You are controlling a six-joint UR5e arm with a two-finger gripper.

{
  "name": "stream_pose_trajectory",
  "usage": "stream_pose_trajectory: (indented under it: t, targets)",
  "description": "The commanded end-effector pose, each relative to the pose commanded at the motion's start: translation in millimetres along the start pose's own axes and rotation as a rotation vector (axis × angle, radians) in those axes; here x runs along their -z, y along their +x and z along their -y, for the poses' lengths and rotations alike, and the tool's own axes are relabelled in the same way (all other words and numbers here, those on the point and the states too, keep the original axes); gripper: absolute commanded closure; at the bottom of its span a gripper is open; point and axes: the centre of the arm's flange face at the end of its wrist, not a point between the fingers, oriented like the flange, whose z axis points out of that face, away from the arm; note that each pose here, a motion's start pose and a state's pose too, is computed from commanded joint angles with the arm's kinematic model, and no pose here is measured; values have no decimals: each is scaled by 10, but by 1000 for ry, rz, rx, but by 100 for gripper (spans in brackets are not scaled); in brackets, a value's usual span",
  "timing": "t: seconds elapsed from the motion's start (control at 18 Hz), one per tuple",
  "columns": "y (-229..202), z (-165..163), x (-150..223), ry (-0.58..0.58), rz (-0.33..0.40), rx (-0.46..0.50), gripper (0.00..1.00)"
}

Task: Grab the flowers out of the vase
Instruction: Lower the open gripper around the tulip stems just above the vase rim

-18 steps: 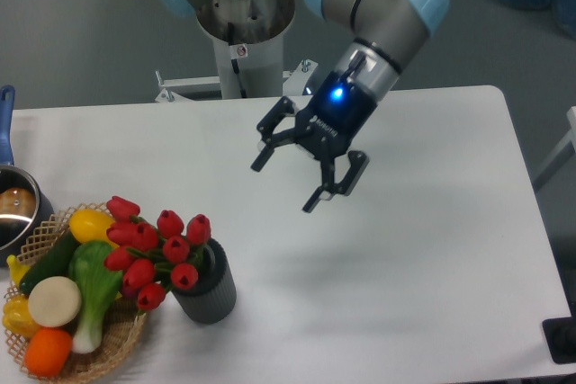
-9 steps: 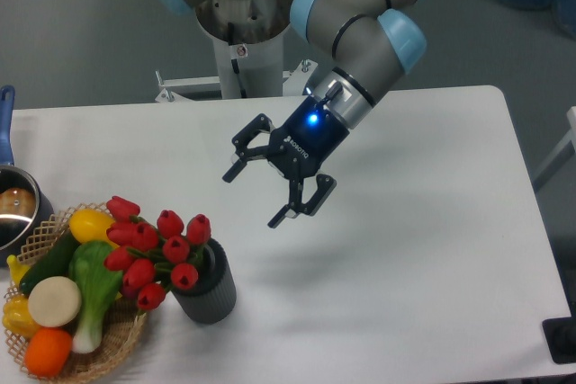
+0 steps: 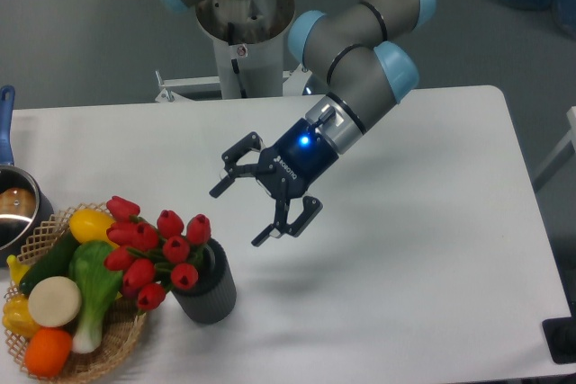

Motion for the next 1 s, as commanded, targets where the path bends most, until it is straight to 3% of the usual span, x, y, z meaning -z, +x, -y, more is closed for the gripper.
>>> stream_pose_trajectory:
  t: [0.39,0.56,1.0]
  targets:
    - [-216,-61,-296,-11,-39,-37,0]
    - [-177,-115,-428,-8,-63,-86,0]
    - [-71,-106,-594,-10,-93,-87,0]
